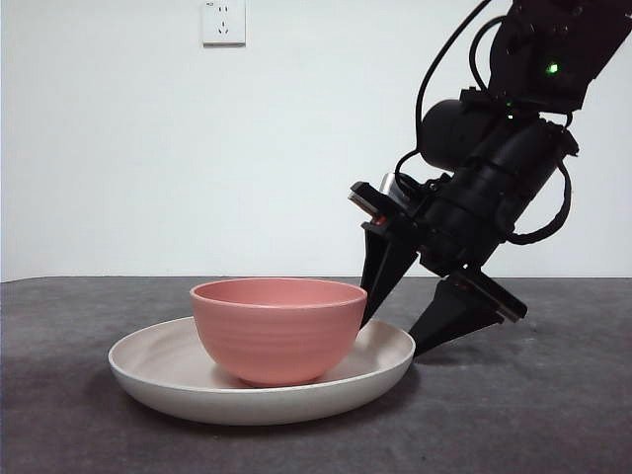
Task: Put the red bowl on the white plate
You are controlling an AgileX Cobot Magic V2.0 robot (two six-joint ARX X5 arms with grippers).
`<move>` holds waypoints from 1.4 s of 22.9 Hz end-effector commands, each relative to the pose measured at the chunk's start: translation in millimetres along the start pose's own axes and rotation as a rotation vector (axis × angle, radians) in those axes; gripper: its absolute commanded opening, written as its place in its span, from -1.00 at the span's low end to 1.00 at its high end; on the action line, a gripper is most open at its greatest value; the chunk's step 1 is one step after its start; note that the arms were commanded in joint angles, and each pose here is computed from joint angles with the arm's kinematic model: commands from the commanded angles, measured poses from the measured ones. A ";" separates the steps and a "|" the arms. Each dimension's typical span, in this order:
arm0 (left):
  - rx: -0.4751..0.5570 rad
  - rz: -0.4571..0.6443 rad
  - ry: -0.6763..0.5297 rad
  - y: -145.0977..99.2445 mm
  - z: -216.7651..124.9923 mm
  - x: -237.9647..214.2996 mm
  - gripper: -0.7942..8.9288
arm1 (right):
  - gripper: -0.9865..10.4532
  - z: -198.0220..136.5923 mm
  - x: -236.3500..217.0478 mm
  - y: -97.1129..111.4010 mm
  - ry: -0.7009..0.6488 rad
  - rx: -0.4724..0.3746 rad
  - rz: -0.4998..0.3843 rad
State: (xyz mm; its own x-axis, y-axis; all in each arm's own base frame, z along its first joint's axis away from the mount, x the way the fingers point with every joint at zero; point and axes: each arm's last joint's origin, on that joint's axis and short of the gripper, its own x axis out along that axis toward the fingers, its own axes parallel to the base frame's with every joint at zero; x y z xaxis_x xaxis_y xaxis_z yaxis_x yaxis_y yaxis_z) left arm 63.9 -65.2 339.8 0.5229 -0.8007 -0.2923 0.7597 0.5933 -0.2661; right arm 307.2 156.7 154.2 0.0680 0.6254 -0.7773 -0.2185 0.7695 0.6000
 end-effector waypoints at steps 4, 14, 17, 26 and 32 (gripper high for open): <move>0.006 -0.016 -0.020 -2.3 4.7 -2.1 0.27 | -0.34 4.3 -52.9 8.8 -0.123 -0.017 -0.013; 0.006 -0.016 -0.021 -2.3 4.7 -2.1 0.27 | 0.06 -78.5 -191.8 67.5 -0.381 -0.219 -0.050; 0.006 -0.017 -0.021 -2.3 4.7 -2.1 0.27 | 0.09 -105.4 -209.1 76.6 -0.404 -0.284 -0.087; 0.006 -0.016 -0.021 -2.3 4.7 -2.1 0.27 | 0.14 -166.7 -242.5 87.2 -0.487 -0.435 -0.146; 0.006 -0.016 -0.021 -2.3 4.7 -2.1 0.27 | 0.14 -183.7 -251.3 89.0 -0.530 -0.455 -0.138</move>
State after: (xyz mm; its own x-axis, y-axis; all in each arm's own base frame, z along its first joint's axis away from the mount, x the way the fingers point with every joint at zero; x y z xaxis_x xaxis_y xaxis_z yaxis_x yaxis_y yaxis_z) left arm 63.9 -65.2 339.8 0.5229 -0.8007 -0.2923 0.7595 0.5934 -0.2664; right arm 92.2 44.0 363.7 0.5568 0.5902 -0.5845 -0.5358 0.7929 0.2903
